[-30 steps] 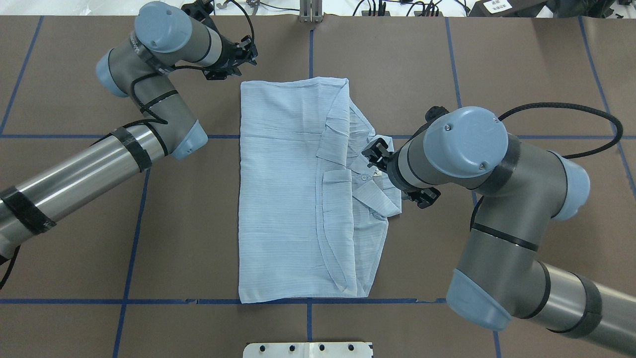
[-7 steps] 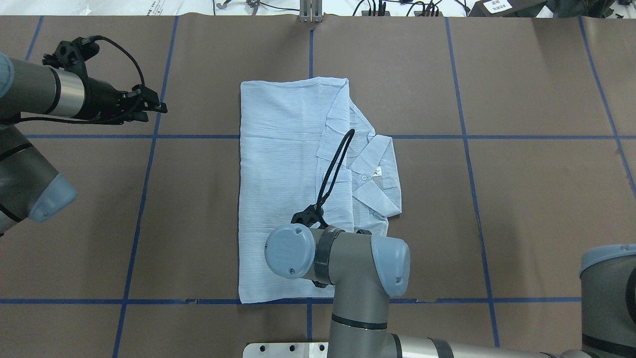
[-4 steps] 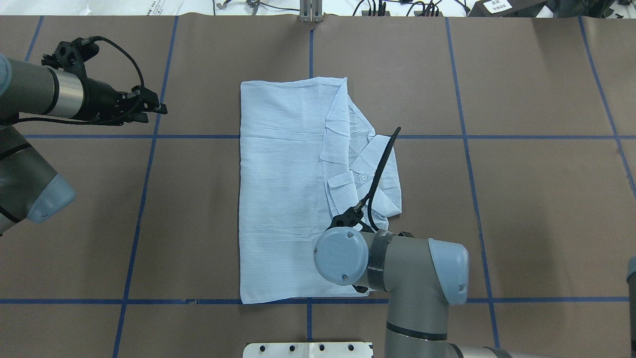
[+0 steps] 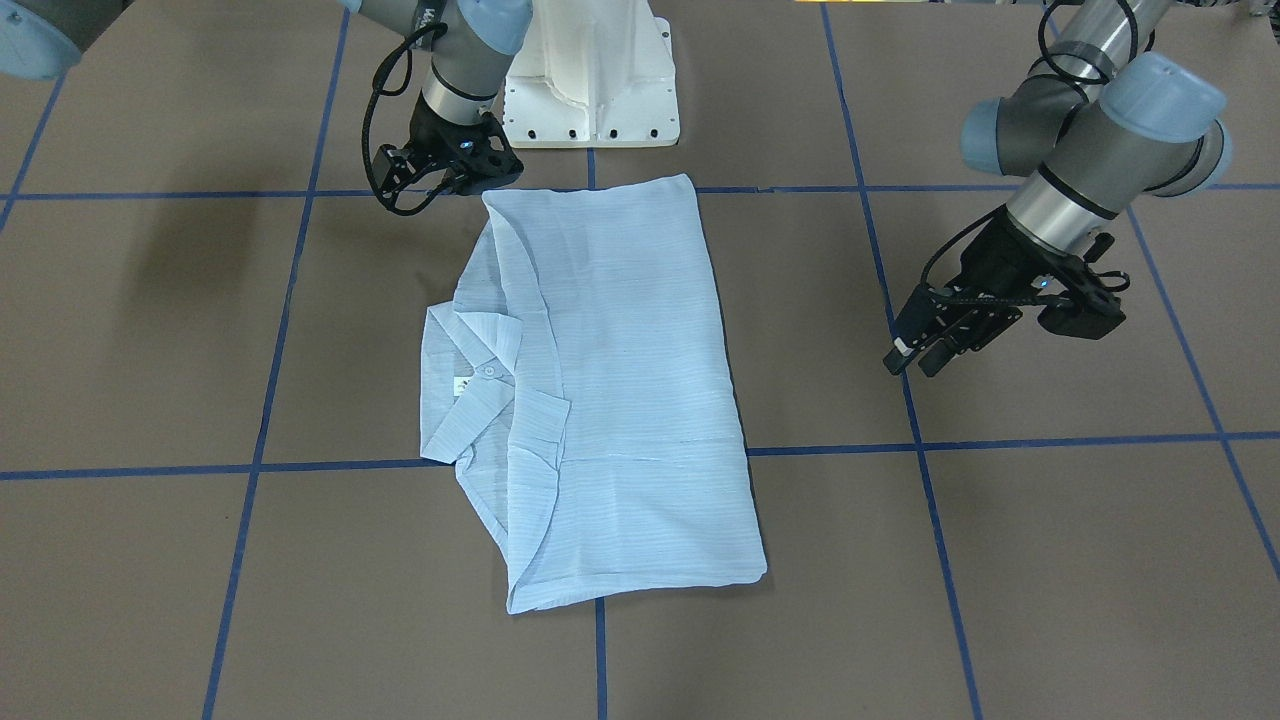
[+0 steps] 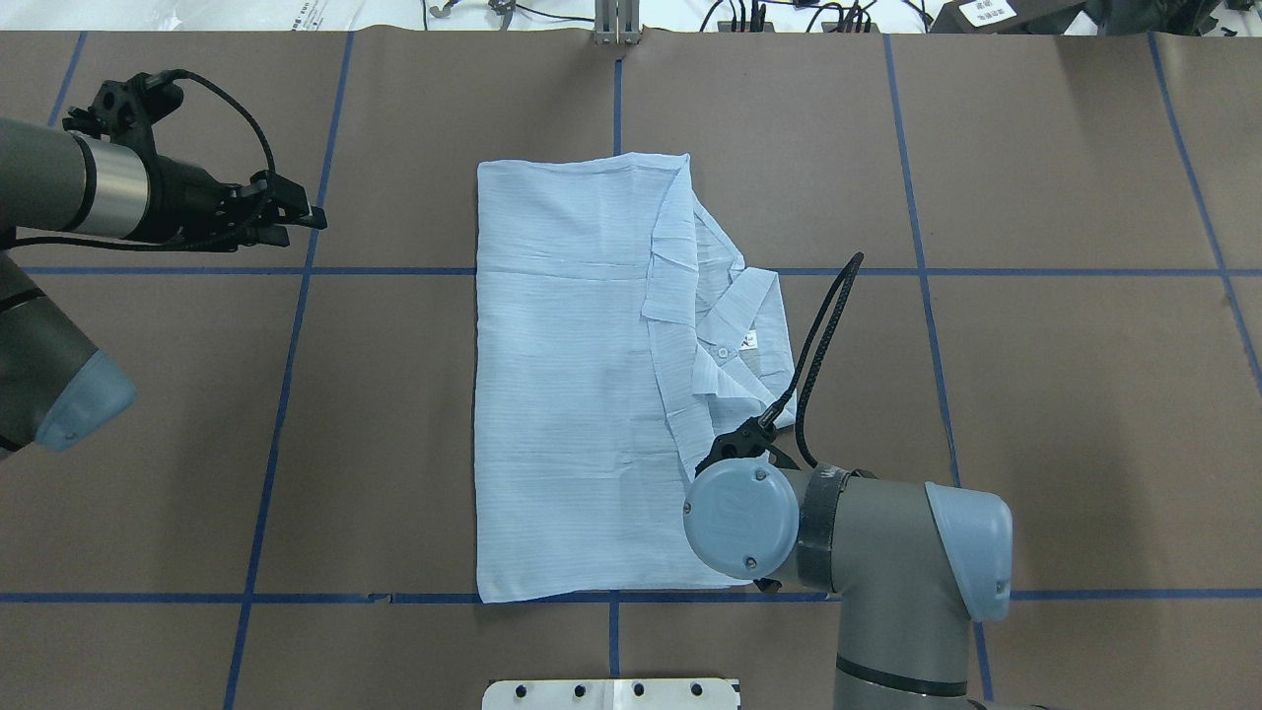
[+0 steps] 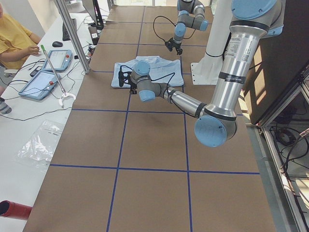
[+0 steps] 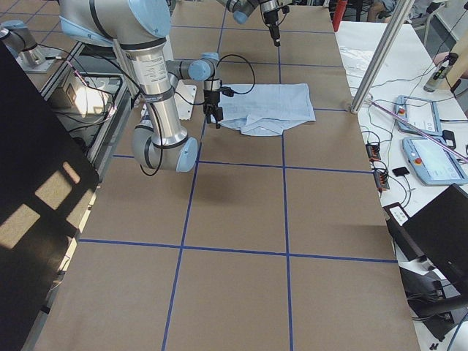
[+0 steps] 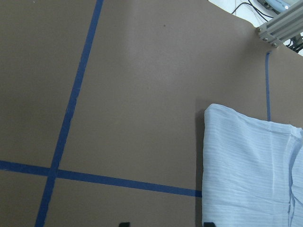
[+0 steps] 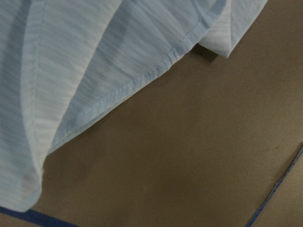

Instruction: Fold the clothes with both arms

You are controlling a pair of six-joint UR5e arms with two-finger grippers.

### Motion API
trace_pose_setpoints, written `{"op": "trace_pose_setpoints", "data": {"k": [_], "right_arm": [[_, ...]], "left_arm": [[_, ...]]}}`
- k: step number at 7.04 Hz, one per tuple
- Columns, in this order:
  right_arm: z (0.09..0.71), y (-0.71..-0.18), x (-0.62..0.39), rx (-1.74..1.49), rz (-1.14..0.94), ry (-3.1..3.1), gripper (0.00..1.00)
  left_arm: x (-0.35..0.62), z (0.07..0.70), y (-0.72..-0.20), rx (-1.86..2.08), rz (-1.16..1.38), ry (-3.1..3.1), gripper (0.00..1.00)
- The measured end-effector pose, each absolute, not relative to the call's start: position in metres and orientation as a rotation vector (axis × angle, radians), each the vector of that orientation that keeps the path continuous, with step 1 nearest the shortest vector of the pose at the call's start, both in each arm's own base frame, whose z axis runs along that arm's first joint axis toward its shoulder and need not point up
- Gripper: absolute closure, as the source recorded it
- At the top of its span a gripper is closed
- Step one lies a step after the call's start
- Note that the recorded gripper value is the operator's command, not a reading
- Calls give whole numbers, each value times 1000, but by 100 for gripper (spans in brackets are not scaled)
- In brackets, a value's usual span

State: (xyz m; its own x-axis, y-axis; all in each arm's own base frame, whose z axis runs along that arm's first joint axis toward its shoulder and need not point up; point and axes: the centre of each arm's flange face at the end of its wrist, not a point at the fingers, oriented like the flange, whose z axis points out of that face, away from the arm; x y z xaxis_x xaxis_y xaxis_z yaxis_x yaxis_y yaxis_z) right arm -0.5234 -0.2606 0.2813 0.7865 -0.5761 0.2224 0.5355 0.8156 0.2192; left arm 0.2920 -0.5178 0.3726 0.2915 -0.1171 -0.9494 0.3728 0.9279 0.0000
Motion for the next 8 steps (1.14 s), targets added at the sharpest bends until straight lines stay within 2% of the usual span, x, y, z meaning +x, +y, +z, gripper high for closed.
{"op": "trace_pose_setpoints", "data": {"k": [5, 8], "right_arm": [[243, -321, -574, 240, -522, -403, 0], [248, -345, -603, 249, -504, -408, 0]], "left_arm": [[257, 385, -484, 213, -313, 1242, 40], [252, 388, -481, 208, -316, 1240, 40]]}}
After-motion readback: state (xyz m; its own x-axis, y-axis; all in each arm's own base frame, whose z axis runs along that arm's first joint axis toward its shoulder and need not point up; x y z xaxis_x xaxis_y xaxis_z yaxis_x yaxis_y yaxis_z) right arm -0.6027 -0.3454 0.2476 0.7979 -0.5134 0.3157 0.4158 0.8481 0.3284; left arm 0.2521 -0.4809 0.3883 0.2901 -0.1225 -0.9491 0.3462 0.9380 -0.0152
